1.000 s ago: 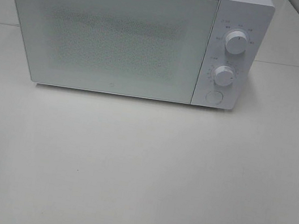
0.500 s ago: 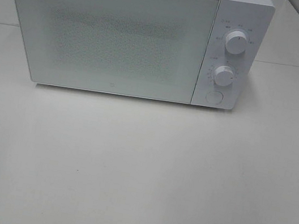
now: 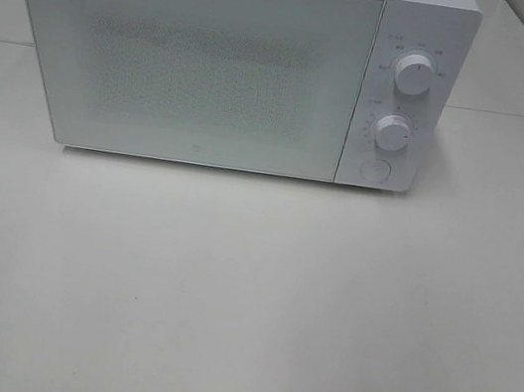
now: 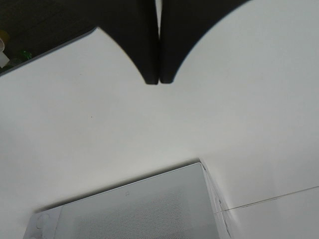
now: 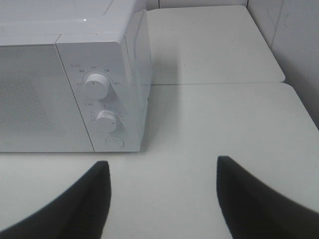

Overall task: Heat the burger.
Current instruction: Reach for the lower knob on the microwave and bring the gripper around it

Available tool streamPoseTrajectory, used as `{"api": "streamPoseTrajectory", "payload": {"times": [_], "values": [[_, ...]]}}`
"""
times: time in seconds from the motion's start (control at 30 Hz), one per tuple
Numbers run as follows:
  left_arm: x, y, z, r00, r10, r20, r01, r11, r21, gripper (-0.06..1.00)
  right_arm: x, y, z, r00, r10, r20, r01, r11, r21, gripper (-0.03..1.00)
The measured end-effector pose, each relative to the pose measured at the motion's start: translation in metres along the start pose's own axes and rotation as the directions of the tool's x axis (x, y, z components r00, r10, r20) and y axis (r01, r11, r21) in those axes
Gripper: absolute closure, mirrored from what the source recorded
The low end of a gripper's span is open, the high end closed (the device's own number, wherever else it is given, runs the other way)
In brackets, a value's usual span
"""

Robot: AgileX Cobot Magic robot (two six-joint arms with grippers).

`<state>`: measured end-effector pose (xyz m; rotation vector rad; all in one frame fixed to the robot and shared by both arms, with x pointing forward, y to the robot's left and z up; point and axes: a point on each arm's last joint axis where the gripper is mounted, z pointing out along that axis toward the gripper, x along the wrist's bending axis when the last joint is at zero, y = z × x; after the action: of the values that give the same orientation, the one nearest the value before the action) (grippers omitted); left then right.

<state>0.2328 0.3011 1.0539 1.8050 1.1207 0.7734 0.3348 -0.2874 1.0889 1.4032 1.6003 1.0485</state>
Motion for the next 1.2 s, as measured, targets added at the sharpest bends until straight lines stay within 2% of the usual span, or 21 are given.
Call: {"api": "streamPoseTrajectory", "payload": {"times": [0.33,0.77,1.2], "values": [[0.000,0.000,0.000,1.000,0.000,0.001,0.000,1.000,0.000,0.94,0.003,0.013,0.045,1.000,-0.007,-0.016,0.007,1.000,-0.025,0.36],[0.000,0.000,0.000,1.000,0.000,0.001,0.000,1.000,0.000,0.94,0.008,0.005,0.117,0.999,-0.011,-0.037,0.012,0.999,0.038,0.36],[0.000,0.000,0.000,1.000,0.000,0.001,0.000,1.000,0.000,0.94,0.013,-0.007,0.179,0.998,-0.008,-0.066,0.003,0.998,-0.064,0.36]]}}
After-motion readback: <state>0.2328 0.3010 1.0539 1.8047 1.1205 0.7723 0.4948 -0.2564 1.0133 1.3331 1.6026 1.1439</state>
